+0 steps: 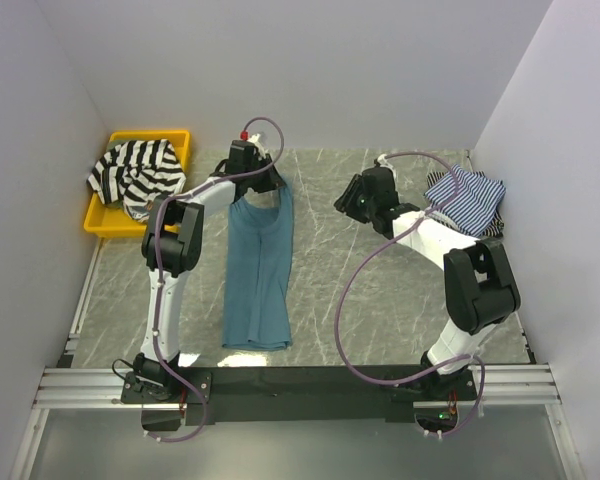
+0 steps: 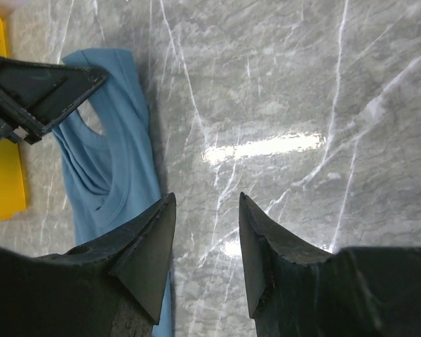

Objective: Fold and stack the tank tops
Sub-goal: Fold the tank top

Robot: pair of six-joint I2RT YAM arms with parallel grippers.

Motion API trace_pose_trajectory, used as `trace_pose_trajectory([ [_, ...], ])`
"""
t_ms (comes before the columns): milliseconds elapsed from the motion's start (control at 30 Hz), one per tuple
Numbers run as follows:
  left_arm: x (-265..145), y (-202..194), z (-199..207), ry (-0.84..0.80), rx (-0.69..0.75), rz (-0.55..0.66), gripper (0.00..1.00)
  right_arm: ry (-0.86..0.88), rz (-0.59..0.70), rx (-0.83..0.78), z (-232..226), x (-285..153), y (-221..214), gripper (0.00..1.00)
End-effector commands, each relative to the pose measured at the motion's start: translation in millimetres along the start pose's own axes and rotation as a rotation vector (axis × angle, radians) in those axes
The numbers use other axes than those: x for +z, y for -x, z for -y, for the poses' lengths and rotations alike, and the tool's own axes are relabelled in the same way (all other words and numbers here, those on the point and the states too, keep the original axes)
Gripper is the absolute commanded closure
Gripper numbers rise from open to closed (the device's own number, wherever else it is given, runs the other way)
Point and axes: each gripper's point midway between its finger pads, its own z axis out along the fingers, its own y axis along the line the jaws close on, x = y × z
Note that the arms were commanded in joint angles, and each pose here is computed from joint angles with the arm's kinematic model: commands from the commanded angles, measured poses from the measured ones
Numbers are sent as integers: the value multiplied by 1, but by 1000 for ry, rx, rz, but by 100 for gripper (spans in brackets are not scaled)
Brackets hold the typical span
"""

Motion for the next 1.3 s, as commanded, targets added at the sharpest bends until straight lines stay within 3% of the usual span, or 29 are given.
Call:
trace_pose_trajectory([
  [0, 0, 13, 9, -47, -2, 32, 74, 38, 27, -25, -14, 0, 6, 52],
  [367, 9, 10, -6, -19, -66, 24, 59, 52, -13, -67, -26, -5, -12, 52],
  [500, 8, 19, -4, -18, -63, 39, 46, 39, -37, -89, -24, -7, -19, 51],
  [900, -23, 73, 30, -45, -5, 154, 38, 60, -94, -148, -31, -15, -32, 50],
  [1000, -40, 71, 33, -31, -22, 164, 37, 62, -107, -169, -32, -20, -42, 50],
  [1133, -94, 85, 45, 39, -117, 253, 38, 80, -122, -190, -37, -36, -62, 50],
  [1200, -112, 56, 29, 142, -190, 216, 39, 78, -149, -202, -32, -43, -81, 50],
  [1233, -136, 63, 40, 182, -222, 269, 40, 84, -137, -212, -37, -51, -86, 49],
  [1267, -147, 39, 28, 279, -250, 222, 41, 87, -140, -215, -38, -57, -93, 49],
])
